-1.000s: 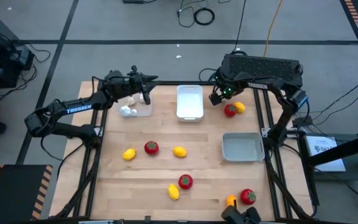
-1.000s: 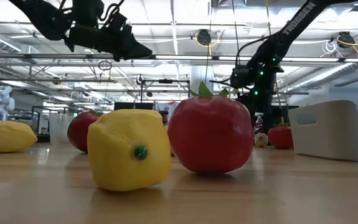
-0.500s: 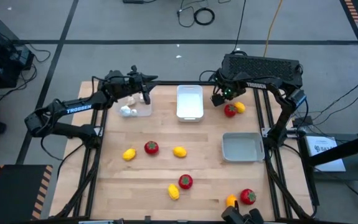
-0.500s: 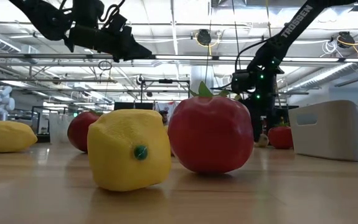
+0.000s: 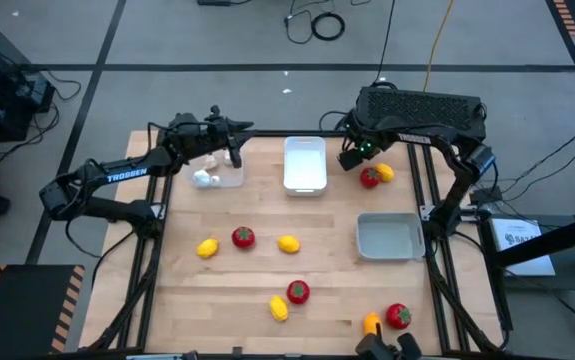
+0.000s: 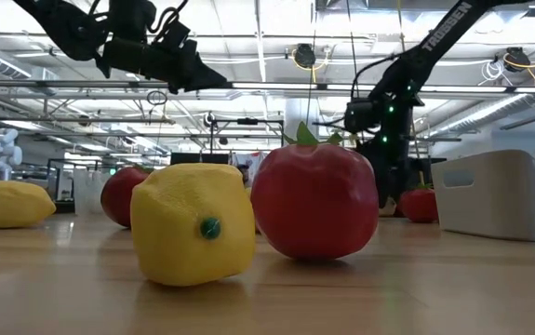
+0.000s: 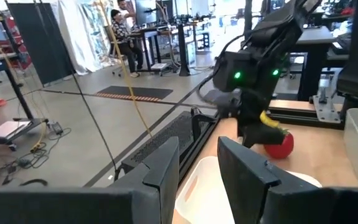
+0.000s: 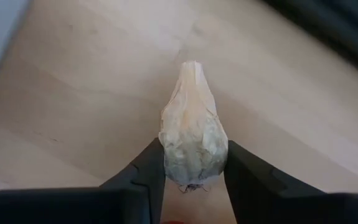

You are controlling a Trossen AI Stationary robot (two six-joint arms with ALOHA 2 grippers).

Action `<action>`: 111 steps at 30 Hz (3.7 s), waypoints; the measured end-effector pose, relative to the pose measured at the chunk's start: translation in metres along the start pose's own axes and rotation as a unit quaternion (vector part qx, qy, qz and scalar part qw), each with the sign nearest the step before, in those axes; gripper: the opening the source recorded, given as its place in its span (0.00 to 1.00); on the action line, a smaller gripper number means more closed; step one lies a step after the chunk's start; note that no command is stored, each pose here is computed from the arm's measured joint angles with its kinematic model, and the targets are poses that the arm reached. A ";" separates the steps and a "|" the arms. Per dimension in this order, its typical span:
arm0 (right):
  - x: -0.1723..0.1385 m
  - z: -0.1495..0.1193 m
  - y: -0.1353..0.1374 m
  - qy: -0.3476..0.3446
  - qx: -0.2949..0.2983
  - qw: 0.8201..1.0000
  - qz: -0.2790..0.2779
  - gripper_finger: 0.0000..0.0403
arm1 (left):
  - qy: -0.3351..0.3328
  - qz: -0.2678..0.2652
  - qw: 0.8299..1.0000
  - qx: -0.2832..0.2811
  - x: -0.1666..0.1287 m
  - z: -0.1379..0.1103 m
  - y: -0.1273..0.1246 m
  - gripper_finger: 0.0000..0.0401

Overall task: Sort produce into baskets
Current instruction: Put the garlic into the transparent bin, then put the lemon into the white bin

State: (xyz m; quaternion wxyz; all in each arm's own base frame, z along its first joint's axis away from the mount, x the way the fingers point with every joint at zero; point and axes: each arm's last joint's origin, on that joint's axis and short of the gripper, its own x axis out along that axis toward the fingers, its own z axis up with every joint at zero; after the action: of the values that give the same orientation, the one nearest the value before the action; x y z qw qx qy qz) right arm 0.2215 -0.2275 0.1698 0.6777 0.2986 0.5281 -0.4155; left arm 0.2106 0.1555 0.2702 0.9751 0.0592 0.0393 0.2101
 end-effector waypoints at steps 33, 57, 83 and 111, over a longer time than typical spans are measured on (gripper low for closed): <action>-0.048 0.006 0.213 -0.551 -0.229 0.739 0.312 0.33 | 0.169 0.378 0.910 0.002 -0.020 -0.028 0.046 0.30; 0.008 0.069 0.294 -0.458 -0.282 0.782 0.314 0.33 | 0.184 0.385 0.904 0.016 -0.021 -0.030 0.046 0.30; -0.018 0.074 0.282 -0.437 -0.302 0.795 0.292 0.69 | 0.179 0.357 0.917 0.011 -0.020 -0.030 0.045 0.29; -0.152 -0.106 0.276 -0.056 -0.312 0.931 0.179 0.69 | 0.193 -0.222 0.954 -0.062 -0.039 -0.011 -0.065 0.30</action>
State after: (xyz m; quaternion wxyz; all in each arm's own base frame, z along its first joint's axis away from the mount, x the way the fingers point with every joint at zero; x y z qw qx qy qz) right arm 0.3994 0.0309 0.2789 0.8282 0.1374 0.5304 -0.1176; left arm 0.1999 0.0818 0.2527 0.9728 -0.0528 0.2257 -0.0021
